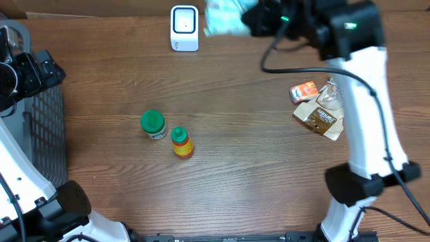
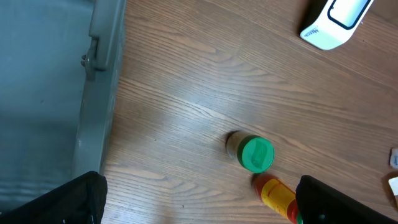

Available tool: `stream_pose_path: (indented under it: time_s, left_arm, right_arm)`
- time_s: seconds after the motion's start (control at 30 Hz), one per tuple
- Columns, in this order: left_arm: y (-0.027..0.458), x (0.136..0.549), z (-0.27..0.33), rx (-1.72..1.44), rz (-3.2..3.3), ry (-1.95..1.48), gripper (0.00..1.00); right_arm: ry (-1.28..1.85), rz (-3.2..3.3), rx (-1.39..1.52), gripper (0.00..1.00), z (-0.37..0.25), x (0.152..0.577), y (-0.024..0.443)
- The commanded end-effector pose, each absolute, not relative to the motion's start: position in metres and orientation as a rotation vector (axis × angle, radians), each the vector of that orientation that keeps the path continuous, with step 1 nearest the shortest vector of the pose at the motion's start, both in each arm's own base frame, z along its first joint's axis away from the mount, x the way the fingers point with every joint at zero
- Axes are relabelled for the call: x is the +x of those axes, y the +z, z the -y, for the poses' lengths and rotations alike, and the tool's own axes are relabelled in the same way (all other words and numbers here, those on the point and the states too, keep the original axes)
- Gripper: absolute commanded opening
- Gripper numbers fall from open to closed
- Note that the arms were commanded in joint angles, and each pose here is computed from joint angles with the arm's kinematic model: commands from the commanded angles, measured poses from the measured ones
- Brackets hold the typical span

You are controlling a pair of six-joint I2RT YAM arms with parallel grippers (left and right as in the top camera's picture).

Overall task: Scan the item barcode
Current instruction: 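Hold the wipes pack's barcode in front of the scanner with the right gripper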

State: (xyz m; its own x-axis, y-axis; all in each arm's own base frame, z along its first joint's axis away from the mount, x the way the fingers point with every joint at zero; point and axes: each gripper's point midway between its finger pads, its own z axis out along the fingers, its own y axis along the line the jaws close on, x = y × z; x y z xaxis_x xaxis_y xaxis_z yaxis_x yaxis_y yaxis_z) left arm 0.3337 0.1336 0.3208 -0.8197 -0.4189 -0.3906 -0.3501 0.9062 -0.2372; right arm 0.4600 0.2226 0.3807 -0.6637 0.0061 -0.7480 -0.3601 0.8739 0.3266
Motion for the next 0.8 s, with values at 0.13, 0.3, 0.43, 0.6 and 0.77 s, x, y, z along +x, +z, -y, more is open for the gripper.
stream_pose_path:
  time_s: [0.13,0.3,0.43,0.6,0.77]
  left_arm:
    - [0.318,0.335,-0.133,-0.535,-2.64,-0.216,1.0]
    - [0.318,0.335,-0.133,-0.535,-2.64,-0.216,1.0]
    - [0.318,0.335,-0.133,-0.535,-2.64,-0.216,0.99]
    - [0.318,0.335,-0.133,-0.535,-2.64,-0.216,0.99]
    - [0.318,0.335,-0.133,-0.535,-2.64,-0.216,1.0]
  right_arm:
    - [-0.228,-1.957,-0.34,0.04,-0.228,0.558,0.35]
    - [-0.425,-1.786,-0.677,0.05,-0.271,0.6,0.313]
    - [-0.554,-1.637,-0.812,0.04,-0.294,0.628,0.288]
    - [-0.619,-1.556,-0.883,0.04,-0.309,0.647,0.255]
    - [-0.662,-1.511,-1.015,0.04,-0.325,0.65,0.224]
